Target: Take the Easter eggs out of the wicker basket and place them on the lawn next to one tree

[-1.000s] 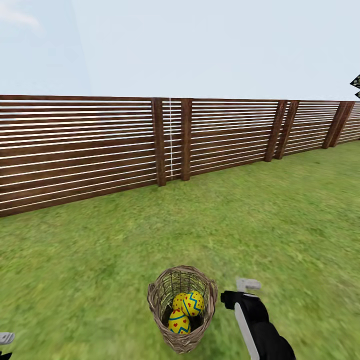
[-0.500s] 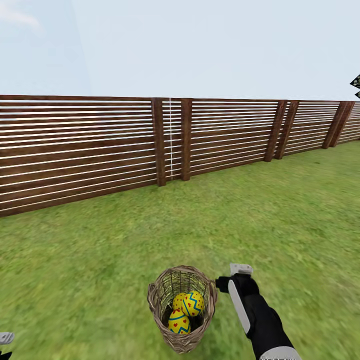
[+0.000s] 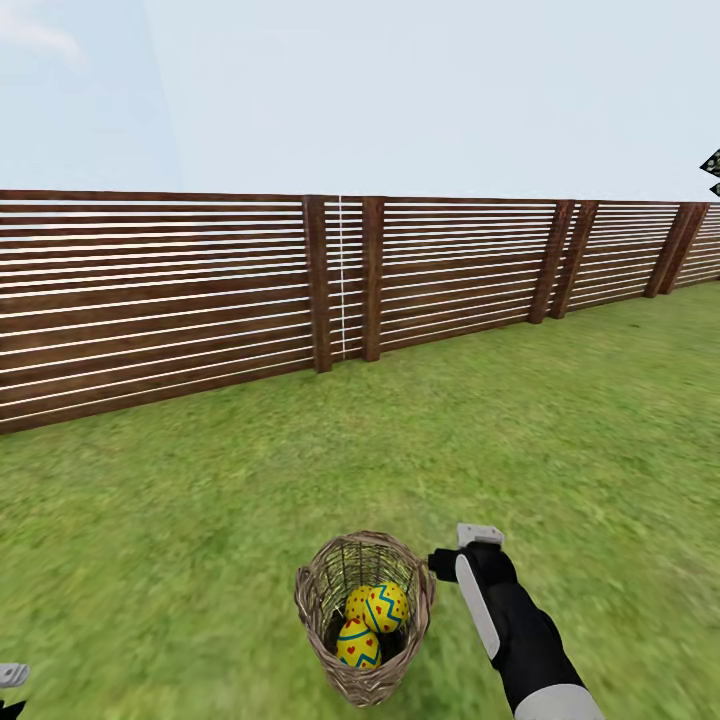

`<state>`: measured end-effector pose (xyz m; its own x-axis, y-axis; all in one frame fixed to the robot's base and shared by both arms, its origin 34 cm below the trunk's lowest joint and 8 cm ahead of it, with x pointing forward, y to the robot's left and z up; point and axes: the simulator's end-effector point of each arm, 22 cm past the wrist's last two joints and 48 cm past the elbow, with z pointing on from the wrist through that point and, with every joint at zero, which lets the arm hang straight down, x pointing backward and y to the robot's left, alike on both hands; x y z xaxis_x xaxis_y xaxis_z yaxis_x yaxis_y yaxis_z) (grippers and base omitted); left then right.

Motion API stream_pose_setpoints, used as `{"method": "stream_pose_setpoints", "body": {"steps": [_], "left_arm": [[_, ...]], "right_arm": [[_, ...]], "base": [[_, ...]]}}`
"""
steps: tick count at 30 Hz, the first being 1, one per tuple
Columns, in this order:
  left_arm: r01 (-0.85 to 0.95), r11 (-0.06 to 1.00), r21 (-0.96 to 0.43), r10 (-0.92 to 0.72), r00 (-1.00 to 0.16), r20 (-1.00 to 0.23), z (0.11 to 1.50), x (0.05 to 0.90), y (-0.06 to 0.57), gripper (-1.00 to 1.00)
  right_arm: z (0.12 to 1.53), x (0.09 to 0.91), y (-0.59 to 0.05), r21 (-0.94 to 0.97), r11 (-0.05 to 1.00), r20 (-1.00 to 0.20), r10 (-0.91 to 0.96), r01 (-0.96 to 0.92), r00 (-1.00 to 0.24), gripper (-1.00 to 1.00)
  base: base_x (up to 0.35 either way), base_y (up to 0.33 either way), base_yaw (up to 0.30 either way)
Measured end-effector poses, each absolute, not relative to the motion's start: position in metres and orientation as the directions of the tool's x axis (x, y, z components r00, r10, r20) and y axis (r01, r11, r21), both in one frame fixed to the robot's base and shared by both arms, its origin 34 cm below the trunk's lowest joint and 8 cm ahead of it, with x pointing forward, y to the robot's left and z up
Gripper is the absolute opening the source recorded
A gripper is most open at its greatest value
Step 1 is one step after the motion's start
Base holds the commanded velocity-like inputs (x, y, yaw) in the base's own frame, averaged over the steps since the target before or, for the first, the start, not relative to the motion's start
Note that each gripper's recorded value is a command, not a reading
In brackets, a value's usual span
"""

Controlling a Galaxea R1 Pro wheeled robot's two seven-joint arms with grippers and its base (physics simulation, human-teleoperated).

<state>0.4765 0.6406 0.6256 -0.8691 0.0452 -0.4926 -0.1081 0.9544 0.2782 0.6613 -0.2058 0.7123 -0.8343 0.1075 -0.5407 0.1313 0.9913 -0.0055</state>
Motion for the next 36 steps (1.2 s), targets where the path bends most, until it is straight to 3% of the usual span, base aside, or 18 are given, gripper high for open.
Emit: {"method": "stream_pose_setpoints", "body": {"steps": [8, 26, 36], "left_arm": [[-0.109, 0.955, 0.275, 0.045, -0.866, -0.498, 0.626, 0.479, 0.639, 1.0], [-0.106, 0.955, 0.279, 0.049, -0.865, -0.499, 0.627, 0.48, 0.639, 1.0], [-0.103, 0.953, 0.284, 0.056, -0.863, -0.502, 0.628, 0.481, 0.64, 1.0]], "right_arm": [[0.728, 0.681, -0.205, -0.002, 0.992, -0.562, 0.106, 0.13, -0.82, 1.0], [0.69, 0.697, -0.208, -0.022, 0.99, -0.382, 0.12, 0.138, -0.916, 1.0], [0.688, 0.701, -0.207, -0.015, 0.989, -0.375, 0.133, 0.15, -0.918, 1.0]], "base": [[0.0, 0.0, 0.0], [0.023, 0.0, 0.0], [0.084, 0.0, 0.0]]}}
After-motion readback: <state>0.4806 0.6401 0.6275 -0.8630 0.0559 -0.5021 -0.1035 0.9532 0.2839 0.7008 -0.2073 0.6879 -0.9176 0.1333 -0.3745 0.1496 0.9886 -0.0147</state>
